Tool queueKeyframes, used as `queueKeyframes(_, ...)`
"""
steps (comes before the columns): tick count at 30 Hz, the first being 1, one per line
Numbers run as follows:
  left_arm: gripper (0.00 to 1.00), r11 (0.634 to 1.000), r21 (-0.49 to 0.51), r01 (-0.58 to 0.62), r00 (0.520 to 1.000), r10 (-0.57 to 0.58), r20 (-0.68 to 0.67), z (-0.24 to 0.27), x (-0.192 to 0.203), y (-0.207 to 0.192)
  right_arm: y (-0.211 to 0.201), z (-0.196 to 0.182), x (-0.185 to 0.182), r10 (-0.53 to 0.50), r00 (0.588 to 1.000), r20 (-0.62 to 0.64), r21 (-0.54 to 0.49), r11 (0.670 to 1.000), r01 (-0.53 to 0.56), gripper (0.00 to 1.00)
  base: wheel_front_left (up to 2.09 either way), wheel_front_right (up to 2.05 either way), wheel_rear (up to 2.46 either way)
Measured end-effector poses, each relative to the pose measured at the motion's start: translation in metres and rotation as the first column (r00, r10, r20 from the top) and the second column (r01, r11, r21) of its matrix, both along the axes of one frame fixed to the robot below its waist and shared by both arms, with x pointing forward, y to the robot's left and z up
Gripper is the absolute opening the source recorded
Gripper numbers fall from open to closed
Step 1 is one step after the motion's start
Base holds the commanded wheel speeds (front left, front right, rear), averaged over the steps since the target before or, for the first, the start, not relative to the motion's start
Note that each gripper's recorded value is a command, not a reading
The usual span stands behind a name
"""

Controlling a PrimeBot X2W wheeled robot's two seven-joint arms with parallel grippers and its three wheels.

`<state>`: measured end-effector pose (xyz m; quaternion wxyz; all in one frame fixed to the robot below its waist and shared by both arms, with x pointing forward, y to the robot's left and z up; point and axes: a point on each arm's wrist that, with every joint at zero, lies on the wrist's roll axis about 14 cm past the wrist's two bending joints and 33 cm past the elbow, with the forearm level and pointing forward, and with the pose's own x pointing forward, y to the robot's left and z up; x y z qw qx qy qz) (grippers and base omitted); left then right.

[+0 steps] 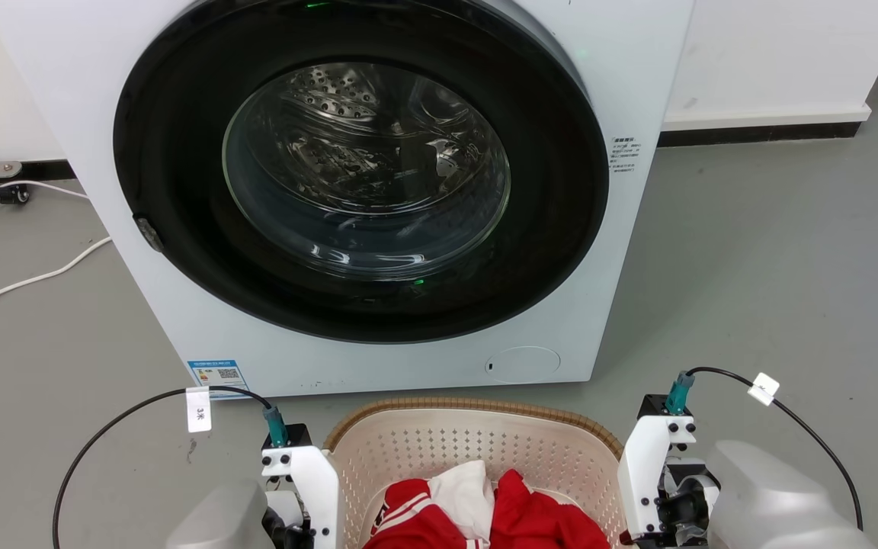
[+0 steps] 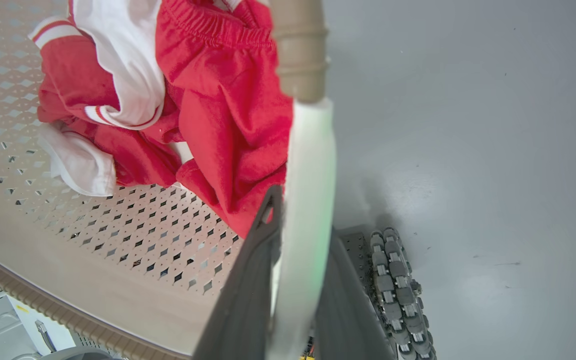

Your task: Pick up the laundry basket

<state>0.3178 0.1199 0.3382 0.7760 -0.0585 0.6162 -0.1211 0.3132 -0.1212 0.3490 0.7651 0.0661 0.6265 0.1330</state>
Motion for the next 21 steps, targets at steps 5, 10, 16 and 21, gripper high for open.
queueKeyframes(5,0.0,1.0,0.0,-0.001,1.0,0.001,-0.002,-0.0005,-0.0003,0.0003,0.0001,-0.0001,0.0006,-0.001,1.0,0.002,0.001,1.0,0.001,0.0,0.0,0.0,0.0)
queueKeyframes(10,0.0,1.0,0.001,-0.001,1.0,0.001,0.0,-0.0007,-0.0003,0.0006,0.0005,-0.0003,0.0004,-0.003,1.0,0.001,0.003,1.0,0.003,0.0,0.0,0.0,0.0)
queueKeyframes(16,0.0,1.0,0.0,-0.002,1.0,0.002,0.001,-0.0009,0.0,0.0007,0.0006,-0.0008,-0.0002,-0.005,1.0,-0.001,0.005,1.0,0.005,0.0,0.0,0.0,0.0)
queueKeyframes(21,0.0,1.0,-0.001,-0.002,1.0,0.002,0.0,-0.0011,-0.0002,0.0005,0.0004,-0.0016,-0.0012,-0.006,1.0,-0.003,0.005,1.0,0.006,0.0,0.0,0.0,0.0)
